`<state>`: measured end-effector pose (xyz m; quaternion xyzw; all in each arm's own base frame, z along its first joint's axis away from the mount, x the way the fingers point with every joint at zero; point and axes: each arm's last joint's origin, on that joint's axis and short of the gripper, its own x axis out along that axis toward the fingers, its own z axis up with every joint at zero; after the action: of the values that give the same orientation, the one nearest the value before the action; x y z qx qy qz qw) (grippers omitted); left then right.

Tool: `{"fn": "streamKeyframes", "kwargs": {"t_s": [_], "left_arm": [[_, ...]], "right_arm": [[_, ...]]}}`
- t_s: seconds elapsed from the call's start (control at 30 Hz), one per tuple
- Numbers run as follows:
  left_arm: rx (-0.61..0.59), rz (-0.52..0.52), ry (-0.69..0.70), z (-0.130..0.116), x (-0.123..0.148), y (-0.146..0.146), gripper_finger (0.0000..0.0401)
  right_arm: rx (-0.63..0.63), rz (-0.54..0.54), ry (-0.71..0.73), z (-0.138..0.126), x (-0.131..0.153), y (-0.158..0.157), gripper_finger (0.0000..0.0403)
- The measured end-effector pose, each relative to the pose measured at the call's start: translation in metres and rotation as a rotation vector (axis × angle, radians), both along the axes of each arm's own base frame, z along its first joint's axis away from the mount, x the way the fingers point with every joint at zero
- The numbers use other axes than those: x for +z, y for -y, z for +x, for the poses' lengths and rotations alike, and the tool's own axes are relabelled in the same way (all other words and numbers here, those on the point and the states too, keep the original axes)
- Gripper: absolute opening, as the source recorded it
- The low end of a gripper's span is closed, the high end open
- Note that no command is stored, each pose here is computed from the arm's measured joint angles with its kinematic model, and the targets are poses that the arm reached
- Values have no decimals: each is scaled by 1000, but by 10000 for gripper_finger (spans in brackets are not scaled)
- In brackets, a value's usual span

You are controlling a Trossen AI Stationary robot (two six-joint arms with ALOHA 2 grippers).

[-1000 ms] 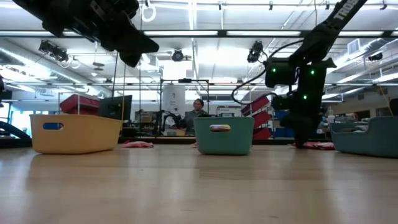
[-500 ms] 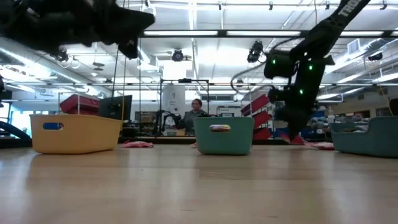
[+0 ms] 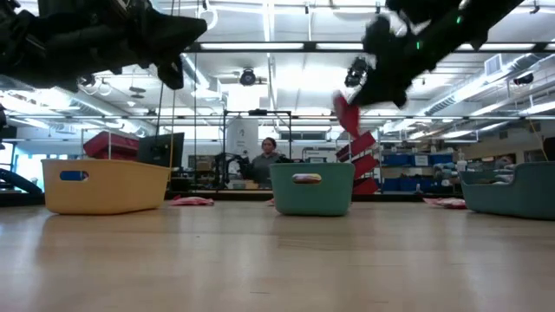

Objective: Sort candy
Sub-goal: Put the red candy pack into the yellow bin

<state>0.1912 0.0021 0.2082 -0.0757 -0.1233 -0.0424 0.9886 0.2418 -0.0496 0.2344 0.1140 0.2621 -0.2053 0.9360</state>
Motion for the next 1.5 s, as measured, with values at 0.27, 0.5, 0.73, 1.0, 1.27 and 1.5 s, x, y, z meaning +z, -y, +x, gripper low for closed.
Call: {"fn": "streamKeyframes", "kwargs": {"t_s": [0.27, 0.5, 0.73, 1.0, 1.27, 1.5], "left_arm": [[-74, 24, 14, 17, 11, 2, 17], [-102, 86, 6, 46, 19, 4, 46], [-122, 118, -5, 82, 23, 5, 126], [-306, 157, 23, 117, 35, 10, 194], [-363, 149, 39, 142, 44, 10, 201], [-399, 159, 17, 146, 45, 11, 176]], "right_arm": [[344, -76, 370, 23, 31, -51, 0], [538, -105, 495, 27, 40, -80, 0], [666, -111, 533, 26, 42, -97, 0], [735, -113, 542, 25, 42, -106, 0], [748, -113, 548, 24, 42, -109, 0], [758, -110, 549, 24, 42, -110, 0]]}}
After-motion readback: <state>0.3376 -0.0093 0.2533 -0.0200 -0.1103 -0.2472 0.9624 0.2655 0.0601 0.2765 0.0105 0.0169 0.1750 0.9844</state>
